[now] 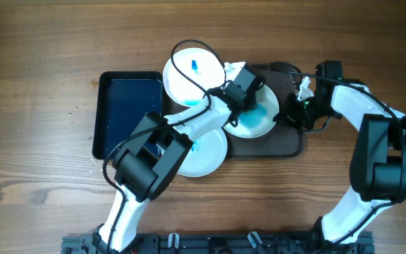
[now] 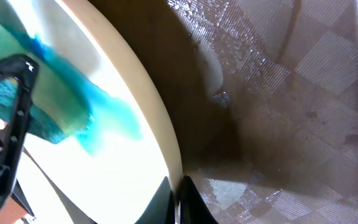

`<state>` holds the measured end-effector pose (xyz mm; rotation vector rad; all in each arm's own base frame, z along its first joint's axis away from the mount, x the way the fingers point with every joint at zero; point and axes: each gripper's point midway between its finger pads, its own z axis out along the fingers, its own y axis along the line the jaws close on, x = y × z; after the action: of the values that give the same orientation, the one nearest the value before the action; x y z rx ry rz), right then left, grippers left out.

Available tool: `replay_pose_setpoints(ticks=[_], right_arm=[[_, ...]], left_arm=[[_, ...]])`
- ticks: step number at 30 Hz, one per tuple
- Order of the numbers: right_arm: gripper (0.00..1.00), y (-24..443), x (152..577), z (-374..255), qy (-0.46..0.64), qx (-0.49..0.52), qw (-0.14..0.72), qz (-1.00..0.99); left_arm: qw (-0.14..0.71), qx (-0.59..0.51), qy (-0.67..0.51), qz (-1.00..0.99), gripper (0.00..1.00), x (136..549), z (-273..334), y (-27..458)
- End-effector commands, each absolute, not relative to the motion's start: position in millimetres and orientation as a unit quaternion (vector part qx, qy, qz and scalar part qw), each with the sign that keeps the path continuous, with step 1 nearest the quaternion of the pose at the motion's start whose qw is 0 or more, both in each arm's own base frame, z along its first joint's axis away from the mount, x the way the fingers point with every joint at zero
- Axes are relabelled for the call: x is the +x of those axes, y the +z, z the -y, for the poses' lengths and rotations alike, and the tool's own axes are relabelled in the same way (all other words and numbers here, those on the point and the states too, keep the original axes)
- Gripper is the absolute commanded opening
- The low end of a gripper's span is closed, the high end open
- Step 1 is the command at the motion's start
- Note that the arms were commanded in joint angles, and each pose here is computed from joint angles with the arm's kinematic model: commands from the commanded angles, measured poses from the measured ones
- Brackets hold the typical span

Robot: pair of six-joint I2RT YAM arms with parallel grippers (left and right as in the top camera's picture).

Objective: Clean dirty plates on tray and stack at the side
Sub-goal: 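Scrub held plate with sponge in left gripper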

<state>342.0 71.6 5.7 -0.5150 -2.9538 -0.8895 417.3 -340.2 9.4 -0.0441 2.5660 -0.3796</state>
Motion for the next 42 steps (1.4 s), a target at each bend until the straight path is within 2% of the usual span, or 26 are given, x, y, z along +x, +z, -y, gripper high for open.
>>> replay_pose_setpoints(ticks=[1, 8, 10, 12, 15, 17, 21, 25, 32, 37, 42], right_arm=[[0.04, -1.1, 331.0, -75.1, -0.283, -0.154, 0.025, 0.946], [0.04, -1.1, 331.0, -75.1, -0.283, -0.152, 0.024, 0.947], [0.04, -1.0, 331.0, -75.1, -0.284, -0.152, 0.024, 0.947], [0.04, -1.0, 331.0, -75.1, -0.284, -0.152, 0.024, 0.946], [0.04, -1.0, 330.3, -75.2, -0.283, -0.153, 0.026, 0.946], [0.04, -1.0, 329.4, -75.2, -0.283, -0.153, 0.028, 0.946], [0.04, -1.0, 329.5, -75.2, -0.283, -0.153, 0.027, 0.946], [0.04, -1.0, 329.4, -75.2, -0.283, -0.152, 0.027, 0.947], [0.04, -1.1, 329.5, -75.2, -0.283, -0.151, 0.027, 0.947], [0.05, -1.1, 329.5, -75.2, -0.283, -0.151, 0.027, 0.947], [0.04, -1.1, 330.5, -75.1, -0.283, -0.151, 0.025, 0.947]], left_arm=[[0.203, -0.001, -0.044, -0.978, 0.04, 391.7, 294.1, -50.9], [-0.046, 0.033, -0.174, -0.983, 0.04, 293.9, 327.3, -58.7], [-0.081, 0.059, -0.24, -0.966, 0.04, 281.0, 348.2, -47.4], [-0.081, 0.072, -0.284, -0.953, 0.04, 282.2, 363.9, -38.6], [-0.044, 0.084, -0.31, -0.946, 0.04, 298.4, 376.1, -32.9], [0.014, 0.082, -0.298, -0.951, 0.04, 323.3, 375.6, -34.1], [0.181, 0.035, -0.155, -0.971, 0.04, 391.8, 332.4, -42.9], [0.276, 0.0, -0.082, -0.958, 0.04, 429.7, 305.5, -31.4], [0.333, -0.019, -0.09, -0.938, 0.04, 457.6, 303.3, -14.2], [0.402, 0.045, -0.073, -0.911, 0.04, 480.3, 310.0, 8.9], [0.405, 0.045, -0.076, -0.91, 0.04, 480.4, 311.9, 10.1]])
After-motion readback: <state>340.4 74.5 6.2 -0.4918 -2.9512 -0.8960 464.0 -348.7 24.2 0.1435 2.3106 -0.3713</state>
